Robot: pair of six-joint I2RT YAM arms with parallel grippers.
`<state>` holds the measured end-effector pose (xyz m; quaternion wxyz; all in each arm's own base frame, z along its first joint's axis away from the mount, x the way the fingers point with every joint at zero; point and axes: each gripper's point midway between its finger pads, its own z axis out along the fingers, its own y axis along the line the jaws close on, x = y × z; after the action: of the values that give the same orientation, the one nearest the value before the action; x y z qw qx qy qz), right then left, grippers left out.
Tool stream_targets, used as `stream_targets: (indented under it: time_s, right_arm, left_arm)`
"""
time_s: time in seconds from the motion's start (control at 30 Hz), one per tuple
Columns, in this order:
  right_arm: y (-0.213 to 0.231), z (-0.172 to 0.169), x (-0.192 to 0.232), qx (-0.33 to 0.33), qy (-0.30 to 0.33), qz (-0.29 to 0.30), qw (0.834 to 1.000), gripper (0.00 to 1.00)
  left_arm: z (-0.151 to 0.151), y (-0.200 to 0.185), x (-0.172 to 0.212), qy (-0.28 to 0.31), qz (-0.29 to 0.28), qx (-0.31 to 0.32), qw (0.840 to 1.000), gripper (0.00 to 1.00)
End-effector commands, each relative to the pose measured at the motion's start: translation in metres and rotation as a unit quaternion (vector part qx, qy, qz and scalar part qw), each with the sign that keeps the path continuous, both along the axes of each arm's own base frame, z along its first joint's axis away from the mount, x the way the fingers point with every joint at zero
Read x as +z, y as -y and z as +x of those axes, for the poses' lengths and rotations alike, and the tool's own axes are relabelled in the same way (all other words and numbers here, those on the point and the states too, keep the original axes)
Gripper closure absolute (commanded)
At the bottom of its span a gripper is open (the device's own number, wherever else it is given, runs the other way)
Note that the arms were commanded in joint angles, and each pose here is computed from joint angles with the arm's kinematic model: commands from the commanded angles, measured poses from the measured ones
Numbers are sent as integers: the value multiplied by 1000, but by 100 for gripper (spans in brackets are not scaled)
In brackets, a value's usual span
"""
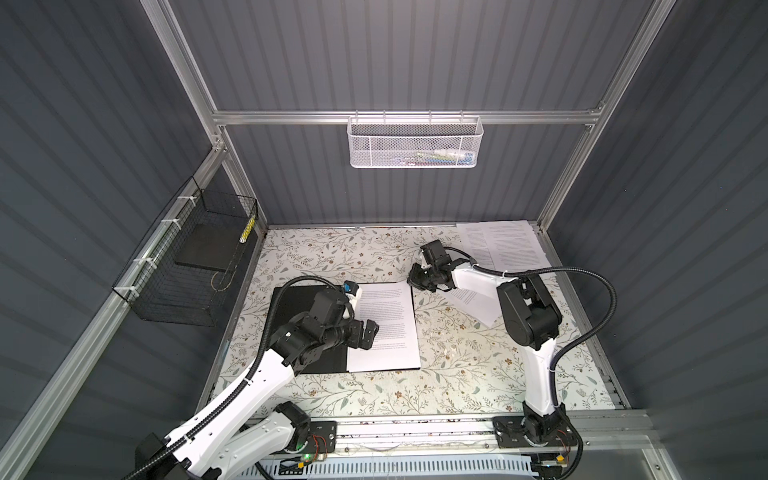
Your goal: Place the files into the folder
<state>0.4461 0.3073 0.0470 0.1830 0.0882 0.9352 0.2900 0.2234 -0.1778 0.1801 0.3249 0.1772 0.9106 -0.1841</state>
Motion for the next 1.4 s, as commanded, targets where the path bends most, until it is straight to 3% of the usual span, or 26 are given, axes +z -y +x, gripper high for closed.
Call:
stream_targets:
  time_s: [0.0, 0.43, 0.53, 0.6, 0.77, 0.97, 1.17, 1.37]
  right_arm:
    - [-5, 2, -1, -7, -2, 1, 1000, 100]
    - [-7, 2, 4, -17, 2, 4, 1000, 100]
    - [-4, 2, 6, -19, 3, -3, 1000, 87]
    - [-1, 2, 6, -22, 3, -9, 1000, 70]
    - [18, -2, 12, -30, 7, -38, 999, 42]
    - [104, -27, 16, -75, 3, -85, 994, 1]
    - [195, -64, 3, -135, -34, -112, 984, 1]
    - [218, -79, -21, -148, -72, -106, 981, 1]
  left_arm:
    - [-1, 1, -3, -1, 4, -13, 1000, 0]
    - [-2, 2, -3, -2, 2, -14, 1000, 0]
    - [-2, 2, -2, -1, 1, -15, 1000, 0]
    - [-2, 2, -2, -1, 1, -15, 1000, 0]
    - [-2, 2, -2, 0, 1, -14, 1000, 0]
    - [-3, 3, -1, -1, -3, -18, 1000, 0]
    - [-6, 11, -2, -12, -15, -33, 999, 0]
    - [-9, 17, -4, -25, -25, -45, 998, 0]
